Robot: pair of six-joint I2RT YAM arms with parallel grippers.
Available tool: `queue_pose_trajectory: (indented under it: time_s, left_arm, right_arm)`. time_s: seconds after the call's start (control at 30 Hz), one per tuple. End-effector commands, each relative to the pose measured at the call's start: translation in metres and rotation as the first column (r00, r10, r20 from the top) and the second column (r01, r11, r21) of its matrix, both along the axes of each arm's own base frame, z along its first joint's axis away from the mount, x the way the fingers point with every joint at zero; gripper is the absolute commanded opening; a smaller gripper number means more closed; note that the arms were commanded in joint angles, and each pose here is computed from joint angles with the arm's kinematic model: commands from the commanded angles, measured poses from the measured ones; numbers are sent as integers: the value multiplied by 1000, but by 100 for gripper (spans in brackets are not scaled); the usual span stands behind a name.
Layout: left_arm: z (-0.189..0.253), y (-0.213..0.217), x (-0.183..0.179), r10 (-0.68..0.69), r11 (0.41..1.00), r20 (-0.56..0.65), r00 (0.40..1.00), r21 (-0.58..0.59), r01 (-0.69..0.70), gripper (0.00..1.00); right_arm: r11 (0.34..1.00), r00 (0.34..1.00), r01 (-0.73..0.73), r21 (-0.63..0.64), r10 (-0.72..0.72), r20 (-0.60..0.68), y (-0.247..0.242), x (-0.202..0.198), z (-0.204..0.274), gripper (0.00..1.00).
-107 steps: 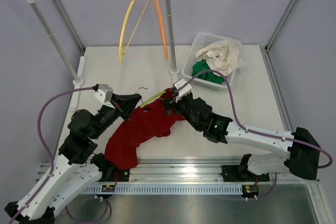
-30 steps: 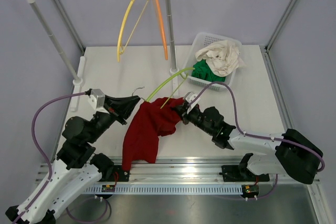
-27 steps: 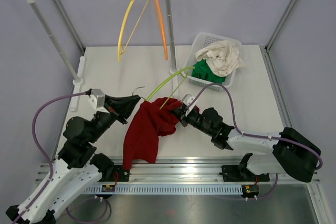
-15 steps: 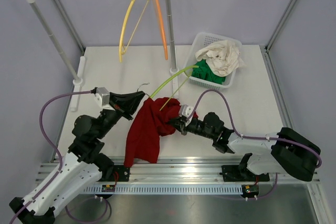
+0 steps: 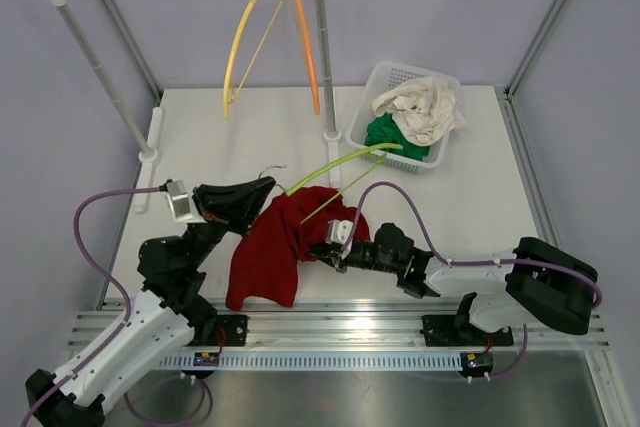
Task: Remove the t-shirt from the hanger
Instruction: Remove the tshirt from the hanger
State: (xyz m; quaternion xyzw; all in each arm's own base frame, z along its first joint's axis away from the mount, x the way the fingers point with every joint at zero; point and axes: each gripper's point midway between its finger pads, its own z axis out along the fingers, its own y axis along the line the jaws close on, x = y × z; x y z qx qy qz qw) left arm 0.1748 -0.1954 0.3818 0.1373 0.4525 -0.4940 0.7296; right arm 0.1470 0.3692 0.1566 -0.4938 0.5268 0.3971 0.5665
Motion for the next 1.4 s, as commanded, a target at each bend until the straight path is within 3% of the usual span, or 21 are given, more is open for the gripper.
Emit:
queue_pose_trajectory:
  time_s: [0.0, 0.17, 0.37, 0.4, 0.43, 0.53, 0.63, 0.87, 1.17, 1.37]
  left_arm:
    - [56, 24, -42, -34, 980, 212, 977, -187, 74, 0]
    - [59, 41, -53, -4, 954, 272, 962, -289, 86, 0]
    - [68, 54, -64, 26, 923, 343, 939, -369, 109, 0]
    - [69, 55, -65, 27, 919, 350, 936, -376, 114, 0]
    - [72, 57, -69, 29, 913, 367, 930, -388, 125, 0]
    - [72, 55, -69, 15, 911, 373, 928, -388, 141, 0]
    - [71, 53, -68, 10, 914, 369, 929, -380, 141, 0]
    - [67, 50, -60, 26, 925, 342, 939, -365, 107, 0]
    - [59, 28, -32, 12, 971, 214, 977, -235, 39, 0]
    - [55, 24, -29, 11, 981, 191, 982, -193, 26, 0]
  right_arm:
    - [999, 998, 17, 46, -20, 60, 5, 6, 21, 3]
    - [999, 997, 46, 14, -47, 55, 4, 11, 12, 8]
    - [999, 999, 32, -29, -31, 32, 13, 13, -3, 24]
    - [999, 999, 35, -28, -35, 31, 13, 13, -3, 44]
    - [999, 999, 34, -21, -34, 31, 15, 14, -2, 53]
    - [999, 999, 26, 40, -27, 37, 14, 11, 11, 76]
    - [994, 999, 1, 113, -6, 41, 8, 1, 25, 87]
    - [976, 999, -14, 219, 2, 53, -2, -7, 53, 89]
    - [952, 982, 135, 276, -165, 88, -25, 14, 83, 88]
    - [875, 941, 329, 355, -336, -44, -52, 37, 107, 81]
